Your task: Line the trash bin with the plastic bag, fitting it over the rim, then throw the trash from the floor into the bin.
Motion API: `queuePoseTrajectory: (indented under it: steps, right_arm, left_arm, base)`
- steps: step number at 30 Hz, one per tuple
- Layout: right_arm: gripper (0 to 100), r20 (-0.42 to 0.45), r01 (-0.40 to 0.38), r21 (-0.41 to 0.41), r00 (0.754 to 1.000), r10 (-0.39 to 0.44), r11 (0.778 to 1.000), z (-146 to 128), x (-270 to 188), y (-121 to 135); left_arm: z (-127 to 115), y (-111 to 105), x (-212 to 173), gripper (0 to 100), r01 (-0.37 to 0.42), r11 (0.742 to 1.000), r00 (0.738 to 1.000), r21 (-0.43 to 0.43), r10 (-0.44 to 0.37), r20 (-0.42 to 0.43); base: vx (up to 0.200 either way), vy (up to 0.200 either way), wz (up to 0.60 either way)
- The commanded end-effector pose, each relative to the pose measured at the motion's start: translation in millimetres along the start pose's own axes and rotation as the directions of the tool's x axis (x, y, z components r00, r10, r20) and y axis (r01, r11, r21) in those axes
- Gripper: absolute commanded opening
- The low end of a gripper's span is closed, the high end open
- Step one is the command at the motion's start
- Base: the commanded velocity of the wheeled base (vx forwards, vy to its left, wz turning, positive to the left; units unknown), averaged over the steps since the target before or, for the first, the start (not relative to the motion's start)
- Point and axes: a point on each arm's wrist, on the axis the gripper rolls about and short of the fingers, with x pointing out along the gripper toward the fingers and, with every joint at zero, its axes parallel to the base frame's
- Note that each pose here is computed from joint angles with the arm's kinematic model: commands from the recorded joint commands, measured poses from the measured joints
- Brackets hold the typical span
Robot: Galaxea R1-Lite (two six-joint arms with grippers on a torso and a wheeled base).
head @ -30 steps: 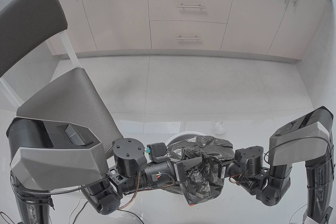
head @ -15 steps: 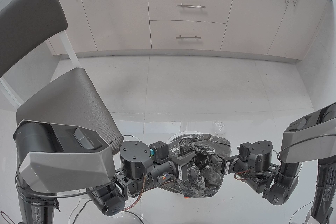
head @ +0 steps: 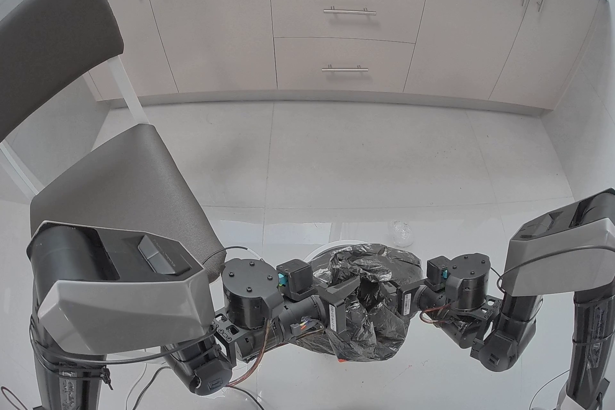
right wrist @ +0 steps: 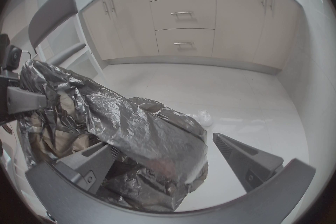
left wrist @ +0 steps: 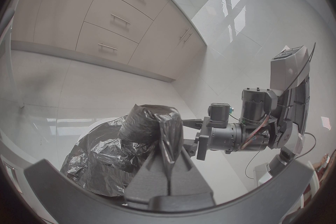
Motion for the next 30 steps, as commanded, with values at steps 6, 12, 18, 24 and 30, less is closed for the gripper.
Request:
queuePoseTrajectory:
  steps: [6,12,18,24,30]
  right_arm:
    - [100,0.089,0.016,-0.089,0.996,-0.008,0.996,3.4,36.7,9.2]
    - [100,0.145,0.034,-0.065,0.989,-0.024,0.997,13.0,50.5,9.4]
    - [100,0.193,0.096,-0.034,0.977,-0.088,0.995,21.1,65.6,3.4]
    - [100,0.197,0.106,-0.029,0.976,-0.098,0.994,22.8,73.7,1.4]
    - [100,0.215,0.105,-0.019,0.972,-0.098,0.994,27.0,76.1,2.8]
  left_arm:
    - [-2.6,-4.0,-0.6,0,0.010,1.000,1.000,0.001,-0.010,-0.009]
    - [-7.7,-4.4,-2.9,0,0.008,1.000,0.999,0.001,-0.008,-0.031]
    - [-15.3,-1.5,-6.2,0,-0.018,0.999,0.998,0.029,0.020,-0.057]
    - [-30.3,5.7,-5.4,0,-0.166,0.972,0.982,0.166,0.178,-0.058]
    - [-24.0,-1.6,4.6,0,-0.170,0.957,0.984,0.235,0.176,-0.007]
  base:
    - [0.000,0.000,0.00]
    - [0.000,0.000,0.00]
    - [0.000,0.000,0.00]
    - [0.000,0.000,0.00]
    - [0.000,0.000,0.00]
